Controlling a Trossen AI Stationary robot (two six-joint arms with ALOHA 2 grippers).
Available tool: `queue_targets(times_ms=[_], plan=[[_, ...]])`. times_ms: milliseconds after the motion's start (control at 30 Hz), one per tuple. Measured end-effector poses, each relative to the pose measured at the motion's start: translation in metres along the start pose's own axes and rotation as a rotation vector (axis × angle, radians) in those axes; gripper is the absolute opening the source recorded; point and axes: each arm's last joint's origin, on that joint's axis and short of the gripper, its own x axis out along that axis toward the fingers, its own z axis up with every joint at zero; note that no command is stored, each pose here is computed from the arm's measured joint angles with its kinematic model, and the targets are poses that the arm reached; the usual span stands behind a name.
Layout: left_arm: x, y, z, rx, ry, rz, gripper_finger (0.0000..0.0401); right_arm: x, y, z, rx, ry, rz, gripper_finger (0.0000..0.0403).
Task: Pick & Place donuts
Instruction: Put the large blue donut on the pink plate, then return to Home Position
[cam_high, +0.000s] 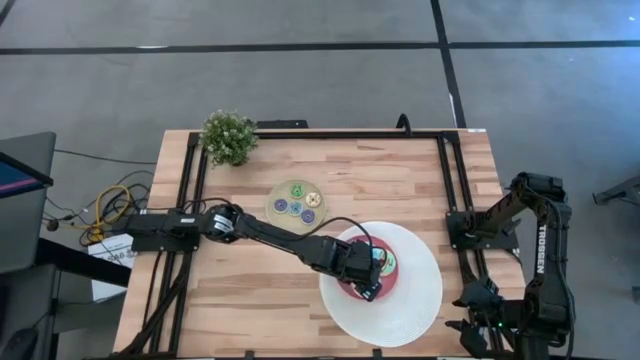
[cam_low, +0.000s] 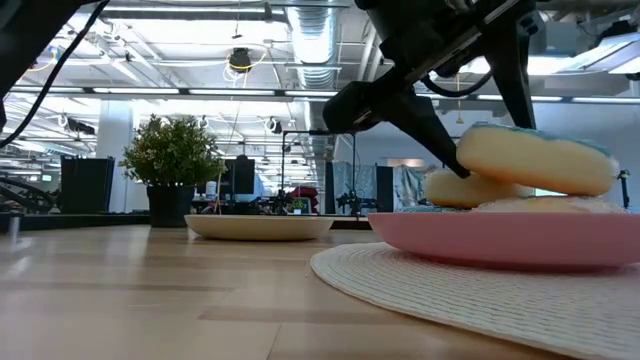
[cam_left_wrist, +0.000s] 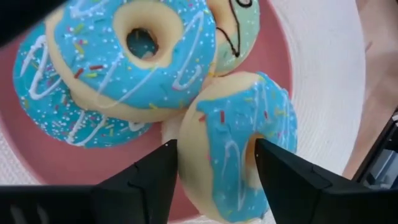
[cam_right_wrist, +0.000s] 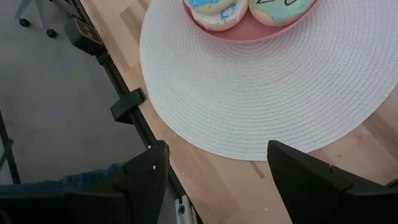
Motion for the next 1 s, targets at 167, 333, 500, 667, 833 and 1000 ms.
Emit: queue_targets(times_ms=[167,333,500,667,833,1000], plan=[[-0.004,-0.002,0.002,-0.005,-0.015,-0.010,0.0204,0.000,0.000,0.000,-0.001,0.000,0.000,0.0260],[-0.009,-0.005,0.004,0.008,-0.018,-0.023,0.0204,0.000,0.000,0.000,-0.001,0.000,0.000,0.0260],[-0.020,-0.007,0.008,0.037,-0.011,-0.004,0.0204,0.000,0.000,0.000,-0.001,0.001,-0.001,0.0260],[-0.034,-0.009,0.012,0.075,-0.038,0.046,0.0204,0.000,0.000,0.000,-0.001,0.001,-0.001,0.0260],[-0.050,-0.012,0.016,0.132,-0.052,0.054,0.0204,0.000,0.000,0.000,-0.001,0.001,-0.001,0.0260],[-0.064,-0.012,0.016,0.171,-0.042,0.059,0.0203,0.000,0.000,0.000,-0.001,0.002,-0.002,0.0260]])
